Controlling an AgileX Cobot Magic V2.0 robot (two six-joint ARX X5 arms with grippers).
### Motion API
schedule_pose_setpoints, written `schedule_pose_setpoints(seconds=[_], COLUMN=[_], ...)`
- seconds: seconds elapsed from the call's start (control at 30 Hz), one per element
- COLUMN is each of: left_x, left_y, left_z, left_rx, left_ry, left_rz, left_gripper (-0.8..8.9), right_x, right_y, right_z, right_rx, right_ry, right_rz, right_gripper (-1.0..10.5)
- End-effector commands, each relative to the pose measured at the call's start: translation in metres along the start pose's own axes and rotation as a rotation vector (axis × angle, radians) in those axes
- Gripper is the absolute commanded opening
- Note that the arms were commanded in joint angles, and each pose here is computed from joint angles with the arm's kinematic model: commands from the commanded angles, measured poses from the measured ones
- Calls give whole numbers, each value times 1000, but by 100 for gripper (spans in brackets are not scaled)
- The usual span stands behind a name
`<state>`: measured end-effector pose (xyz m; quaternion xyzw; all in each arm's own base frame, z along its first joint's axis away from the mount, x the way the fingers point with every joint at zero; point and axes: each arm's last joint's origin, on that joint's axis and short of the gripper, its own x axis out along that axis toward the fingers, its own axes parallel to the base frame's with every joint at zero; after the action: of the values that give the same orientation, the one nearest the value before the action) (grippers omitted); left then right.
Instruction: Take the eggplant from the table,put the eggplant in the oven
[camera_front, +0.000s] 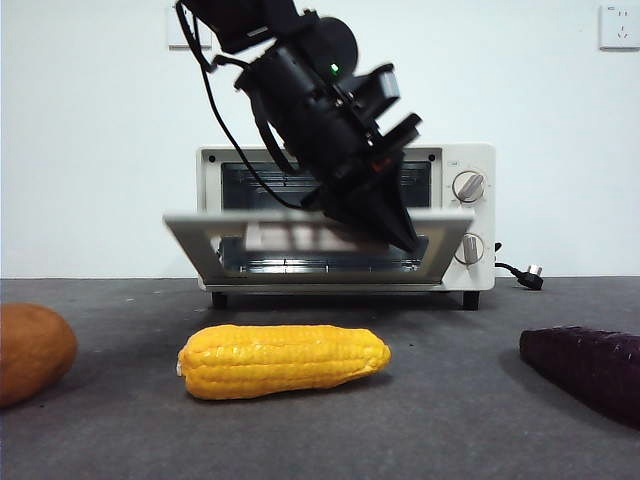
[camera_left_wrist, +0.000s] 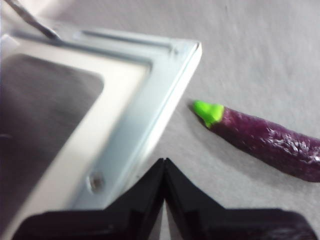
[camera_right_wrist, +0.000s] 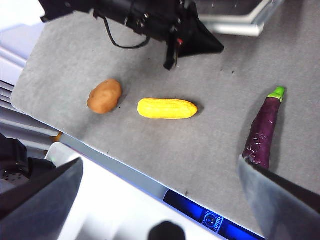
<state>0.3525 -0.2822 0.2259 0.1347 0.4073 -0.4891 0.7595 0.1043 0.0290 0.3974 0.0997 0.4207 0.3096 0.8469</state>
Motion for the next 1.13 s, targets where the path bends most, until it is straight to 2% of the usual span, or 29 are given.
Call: schedule_pose_setpoints(seconds=[0.03,0.23,0.33,0.43,0.57,0.77,1.03,1.13], left_x=[-2,-2,-19,-57,-138,-262,-329,-352], left_y=[-2,-6,-7,-9,-12,-32,-50,-65], left_z=[5,7,15,26,34,15,-28,-42], left_rx=[32,14,21,17,-14,-23,-59,-56], left_ry=[-35,-40,-78,-166,-311,-492,-464,-507], left_rz=[30,25,39,71,150,287,404,425], left_gripper=[-6,-6,-6,-6,-6,-6,-6,-6], right_x=[1,1,1,2,2,3,5,6], right_y=[-1,-1,-1,-2,-3,-3,-5,-6], right_z=[2,2,2,2,2,3,5,6], right_rx=[-17,-13,-13,-10,-8,-9,-8,-7], right_ry=[-2,1,1,3,5,6,15,20], right_rz=[-4,-4,-4,-32,-63,-63,-74,-78], right_gripper=[599,599,598,598,598,599,598,598])
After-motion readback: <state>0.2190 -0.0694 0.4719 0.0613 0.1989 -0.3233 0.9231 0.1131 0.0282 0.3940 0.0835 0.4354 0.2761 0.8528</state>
